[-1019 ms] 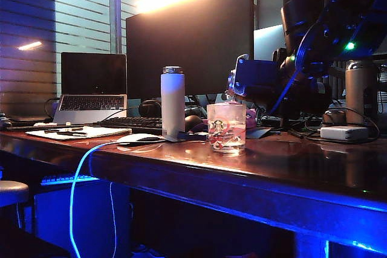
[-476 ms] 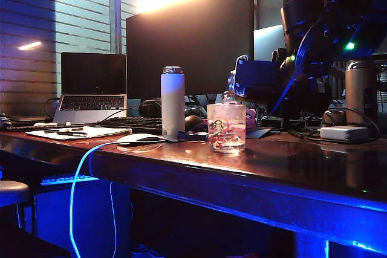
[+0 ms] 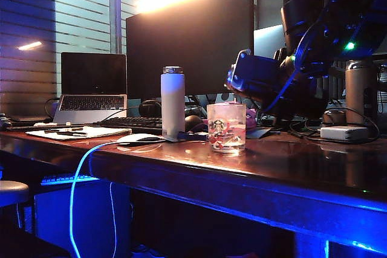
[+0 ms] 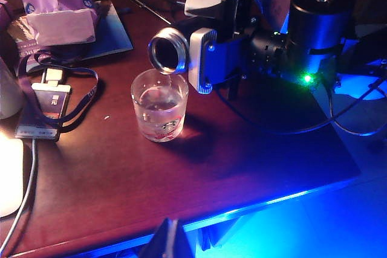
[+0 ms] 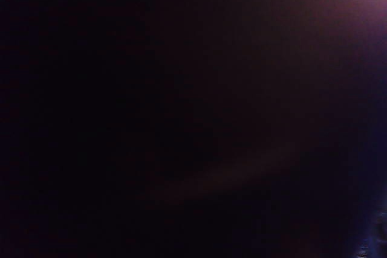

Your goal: Pick up the black thermos, pour a little water from inside into the glass cup, then place the black thermos back on the table.

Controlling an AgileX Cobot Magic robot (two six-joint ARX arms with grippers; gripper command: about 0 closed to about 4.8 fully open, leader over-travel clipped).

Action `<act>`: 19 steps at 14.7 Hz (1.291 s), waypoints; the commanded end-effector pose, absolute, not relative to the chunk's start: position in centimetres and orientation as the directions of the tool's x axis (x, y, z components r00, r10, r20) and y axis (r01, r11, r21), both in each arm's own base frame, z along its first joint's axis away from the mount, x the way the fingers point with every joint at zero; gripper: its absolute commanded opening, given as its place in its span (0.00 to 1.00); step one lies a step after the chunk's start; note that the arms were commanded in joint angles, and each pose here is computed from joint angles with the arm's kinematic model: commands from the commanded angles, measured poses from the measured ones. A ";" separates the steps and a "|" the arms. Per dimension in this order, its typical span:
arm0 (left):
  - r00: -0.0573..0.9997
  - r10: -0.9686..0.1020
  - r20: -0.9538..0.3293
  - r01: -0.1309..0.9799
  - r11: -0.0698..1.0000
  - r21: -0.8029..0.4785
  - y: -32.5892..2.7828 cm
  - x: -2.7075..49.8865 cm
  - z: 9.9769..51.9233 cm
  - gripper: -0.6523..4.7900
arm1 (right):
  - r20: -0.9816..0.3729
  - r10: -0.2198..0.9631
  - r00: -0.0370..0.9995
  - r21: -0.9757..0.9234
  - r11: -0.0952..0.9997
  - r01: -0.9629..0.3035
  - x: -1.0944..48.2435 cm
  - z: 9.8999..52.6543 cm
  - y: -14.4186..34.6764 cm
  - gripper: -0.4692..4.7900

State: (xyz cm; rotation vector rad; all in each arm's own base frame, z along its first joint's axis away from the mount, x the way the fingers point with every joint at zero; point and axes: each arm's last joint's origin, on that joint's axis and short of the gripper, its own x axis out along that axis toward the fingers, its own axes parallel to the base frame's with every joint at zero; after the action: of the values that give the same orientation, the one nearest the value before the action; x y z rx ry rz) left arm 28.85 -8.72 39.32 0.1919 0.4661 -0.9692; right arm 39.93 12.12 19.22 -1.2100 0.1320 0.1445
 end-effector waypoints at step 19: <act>0.481 -0.753 -0.449 0.832 0.554 -0.038 -8.7 28.8 39.6 0.11 | -0.026 0.182 0.983 -0.148 0.972 -0.184 36.2 20.8 7.3 0.19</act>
State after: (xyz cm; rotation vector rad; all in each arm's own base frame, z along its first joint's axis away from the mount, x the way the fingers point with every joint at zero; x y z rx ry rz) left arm 28.85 -8.71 39.32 0.1918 0.4662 -0.9688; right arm 36.16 7.35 19.23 -0.1804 0.1250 0.1721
